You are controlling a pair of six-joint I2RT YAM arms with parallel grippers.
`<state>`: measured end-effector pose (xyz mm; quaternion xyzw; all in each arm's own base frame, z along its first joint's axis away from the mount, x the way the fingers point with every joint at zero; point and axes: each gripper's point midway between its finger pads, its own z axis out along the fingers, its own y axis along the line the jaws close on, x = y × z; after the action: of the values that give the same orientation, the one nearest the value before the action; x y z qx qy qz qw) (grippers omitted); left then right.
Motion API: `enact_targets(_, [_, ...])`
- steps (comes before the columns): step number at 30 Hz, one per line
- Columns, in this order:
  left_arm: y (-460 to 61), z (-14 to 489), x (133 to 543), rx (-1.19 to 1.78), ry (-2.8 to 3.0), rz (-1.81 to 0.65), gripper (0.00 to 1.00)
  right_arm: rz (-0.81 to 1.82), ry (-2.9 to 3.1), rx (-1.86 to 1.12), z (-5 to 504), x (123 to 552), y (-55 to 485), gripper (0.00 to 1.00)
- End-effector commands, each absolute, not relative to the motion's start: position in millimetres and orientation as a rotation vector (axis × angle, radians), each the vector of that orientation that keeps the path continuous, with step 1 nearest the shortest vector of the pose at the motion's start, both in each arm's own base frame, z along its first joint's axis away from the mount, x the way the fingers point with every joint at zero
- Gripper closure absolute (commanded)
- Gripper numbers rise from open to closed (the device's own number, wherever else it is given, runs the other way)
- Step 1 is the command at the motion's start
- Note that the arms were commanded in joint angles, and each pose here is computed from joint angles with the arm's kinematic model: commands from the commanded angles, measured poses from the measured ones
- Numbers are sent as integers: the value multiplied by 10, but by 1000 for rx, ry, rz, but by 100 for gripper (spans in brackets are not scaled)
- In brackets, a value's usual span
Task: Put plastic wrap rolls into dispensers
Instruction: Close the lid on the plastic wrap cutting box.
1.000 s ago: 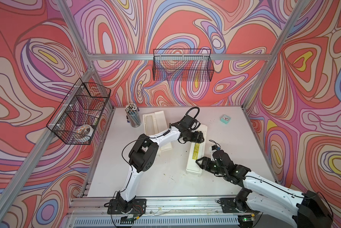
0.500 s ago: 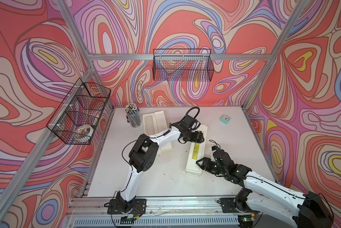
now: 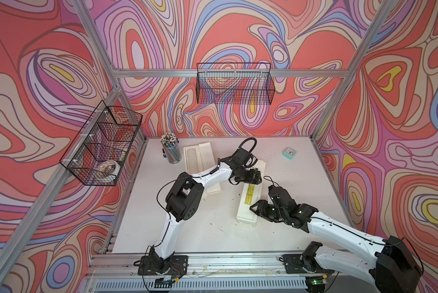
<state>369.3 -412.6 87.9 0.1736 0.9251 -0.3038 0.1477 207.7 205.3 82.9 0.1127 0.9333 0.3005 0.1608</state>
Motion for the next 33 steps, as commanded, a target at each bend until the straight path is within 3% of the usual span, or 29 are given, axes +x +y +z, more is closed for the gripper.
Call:
enact_targets(1, [-3976,537,3511,532,2795,-750,9,284,3047,330,51,1355,1281,59])
enact_targets(2, [-3977,542,3508,531,2795,-752,9,287,3022,346,85,1383,1271,47])
enact_targets(3, [-3978,543,3509,530,2795,-754,9,298,2998,351,116,1412,1271,41])
enact_targets(7, [-3984,546,3517,516,2796,-758,9,336,2958,352,165,1467,1300,27])
enact_targets(8, [-3990,551,3516,512,2796,-762,9,331,2950,356,189,1487,1299,18])
enact_targets(9, [-3986,540,3515,506,2801,-761,9,327,2939,361,212,1499,1289,3])
enact_targets(21, [-3957,432,3446,450,2833,-779,10,616,2737,327,405,1844,1647,2])
enact_targets(33, [-3947,378,3458,430,2844,-769,11,837,2687,186,542,1851,1938,2])
